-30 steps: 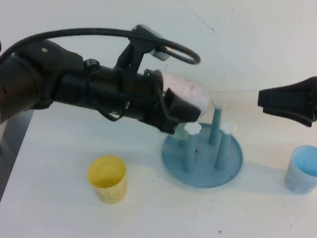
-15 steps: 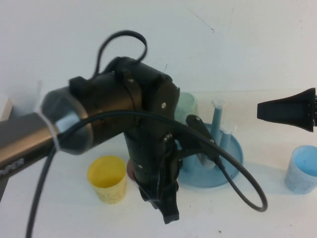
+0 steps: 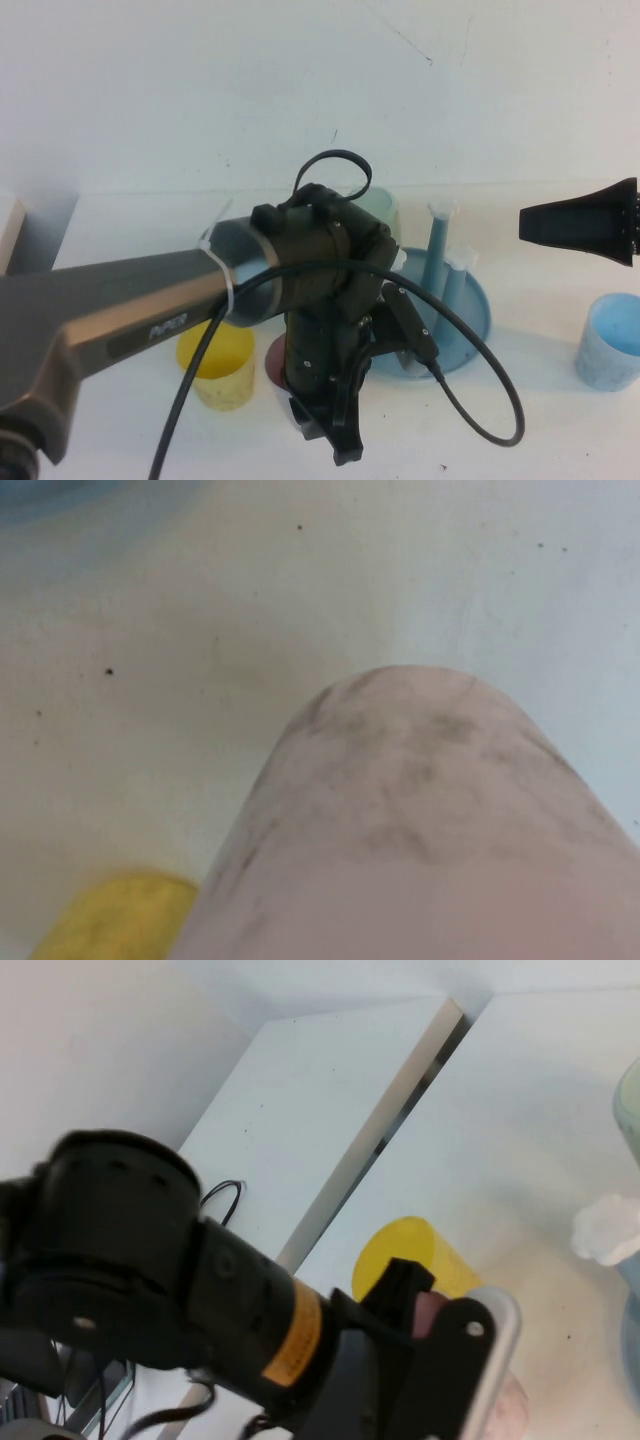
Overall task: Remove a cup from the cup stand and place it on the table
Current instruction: Place the cup on the table
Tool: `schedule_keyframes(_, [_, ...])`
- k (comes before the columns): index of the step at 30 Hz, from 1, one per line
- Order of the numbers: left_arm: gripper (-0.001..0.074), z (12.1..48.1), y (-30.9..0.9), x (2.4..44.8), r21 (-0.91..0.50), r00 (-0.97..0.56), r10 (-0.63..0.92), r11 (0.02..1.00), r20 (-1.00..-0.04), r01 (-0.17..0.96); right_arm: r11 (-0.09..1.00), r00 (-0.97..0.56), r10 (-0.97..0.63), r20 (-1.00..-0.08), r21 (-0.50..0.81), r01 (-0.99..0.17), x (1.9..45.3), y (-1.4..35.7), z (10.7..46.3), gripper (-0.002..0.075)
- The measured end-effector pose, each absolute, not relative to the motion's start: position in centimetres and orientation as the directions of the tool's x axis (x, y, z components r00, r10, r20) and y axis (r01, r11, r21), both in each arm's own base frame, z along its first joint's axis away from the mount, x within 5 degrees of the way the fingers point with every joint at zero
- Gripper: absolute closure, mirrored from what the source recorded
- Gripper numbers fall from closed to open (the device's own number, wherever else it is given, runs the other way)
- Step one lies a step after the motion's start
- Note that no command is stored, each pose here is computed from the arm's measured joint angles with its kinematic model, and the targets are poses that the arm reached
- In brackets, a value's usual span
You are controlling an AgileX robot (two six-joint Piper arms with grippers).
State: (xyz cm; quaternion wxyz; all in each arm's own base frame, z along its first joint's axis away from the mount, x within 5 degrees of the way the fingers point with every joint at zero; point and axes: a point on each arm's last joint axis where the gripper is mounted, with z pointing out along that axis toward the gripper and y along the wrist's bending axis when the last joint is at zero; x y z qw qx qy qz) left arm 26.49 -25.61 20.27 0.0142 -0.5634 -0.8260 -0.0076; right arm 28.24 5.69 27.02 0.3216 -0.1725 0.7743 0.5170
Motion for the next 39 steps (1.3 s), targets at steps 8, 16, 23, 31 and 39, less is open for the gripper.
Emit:
schedule_keyframes(8, [0.0687,17.9,-25.9,27.1,0.005,-0.361,0.929,0.362,0.074,0.932,0.406,-0.733,0.065,-0.677,0.689,-0.6,28.2,5.7,27.0,0.0034])
schedule_keyframes(16, [0.0404,18.0,-26.3,27.6,0.025,-0.366,0.93,0.365,0.036,0.931,0.406,-0.732,0.064,-0.678,0.688,-0.601,28.2,5.7,27.0,0.0034])
schedule_keyframes(23, [0.0395,20.6,-27.0,28.3,0.039,-0.397,0.918,0.396,0.007,0.917,0.406,-0.729,0.062,-0.682,0.684,-0.605,28.2,5.7,27.0,0.0034])
schedule_keyframes(31, [0.0539,28.7,-26.1,27.4,0.096,-0.451,0.875,0.471,-0.174,0.877,0.408,-0.718,0.058,-0.693,0.673,-0.617,28.0,5.7,27.4,0.0034])
schedule_keyframes(39, [0.072,37.6,-22.6,23.1,0.075,-0.483,0.773,0.557,-0.411,0.827,0.422,-0.67,0.018,-0.742,0.613,-0.668,26.7,5.8,29.0,0.0034])
